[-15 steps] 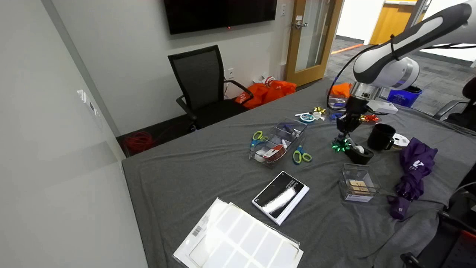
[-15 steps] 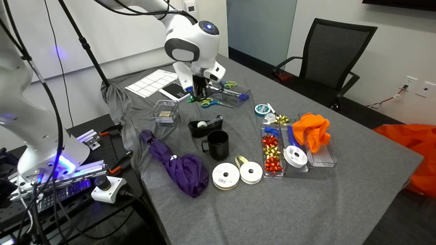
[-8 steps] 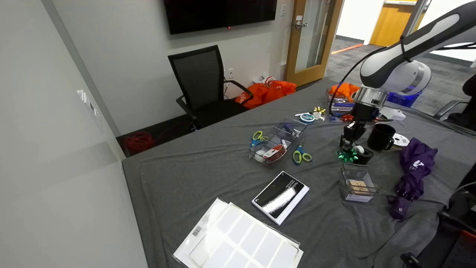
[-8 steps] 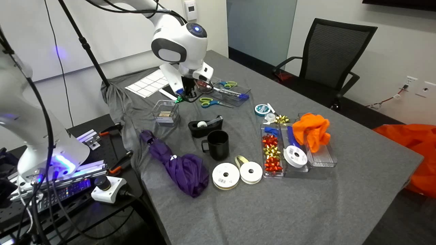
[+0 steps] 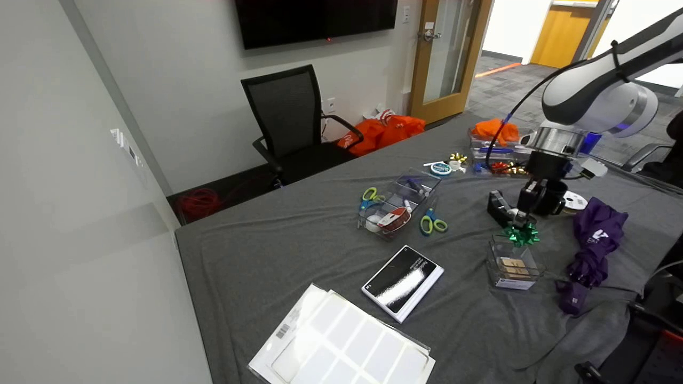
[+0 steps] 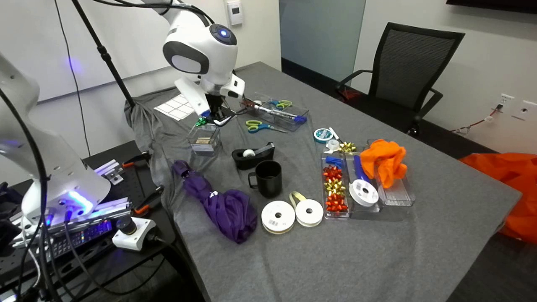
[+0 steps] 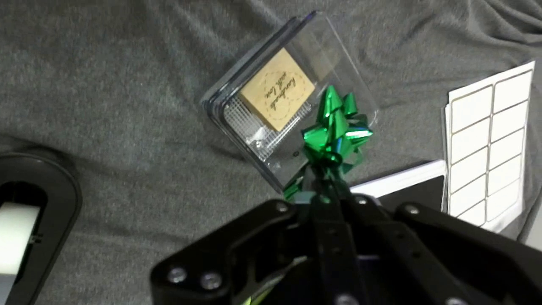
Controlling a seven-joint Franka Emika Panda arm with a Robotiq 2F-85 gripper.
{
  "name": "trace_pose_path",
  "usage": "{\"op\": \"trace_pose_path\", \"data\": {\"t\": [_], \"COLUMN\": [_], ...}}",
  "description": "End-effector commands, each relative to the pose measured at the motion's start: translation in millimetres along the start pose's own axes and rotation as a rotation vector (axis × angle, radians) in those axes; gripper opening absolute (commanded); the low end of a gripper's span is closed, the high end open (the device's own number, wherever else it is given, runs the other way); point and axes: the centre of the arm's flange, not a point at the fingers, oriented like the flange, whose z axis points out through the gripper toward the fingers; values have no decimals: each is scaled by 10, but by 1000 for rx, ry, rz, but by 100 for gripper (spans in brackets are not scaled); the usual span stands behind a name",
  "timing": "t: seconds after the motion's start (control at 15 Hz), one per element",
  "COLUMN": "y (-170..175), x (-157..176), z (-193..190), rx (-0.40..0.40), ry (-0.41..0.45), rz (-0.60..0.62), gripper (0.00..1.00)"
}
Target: Lift the green ribbon and put it in the pen holder to the right
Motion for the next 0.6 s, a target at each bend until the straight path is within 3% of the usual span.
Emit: {"op": "trace_pose_path", "data": {"t": [0.0, 0.13, 0.2, 0.27, 0.53], "y": [-75, -73, -72, -73, -76], "x": [-272, -287, -282, -285, -298], "z": [111, 189, 224, 236, 201], "rx": [-4, -30, -39, -42, -32], "ry": [-30, -42, -47, -51, -55], "rz": [-42, -25, -13, -9, -3], "gripper": [0, 0, 26, 27, 54]}}
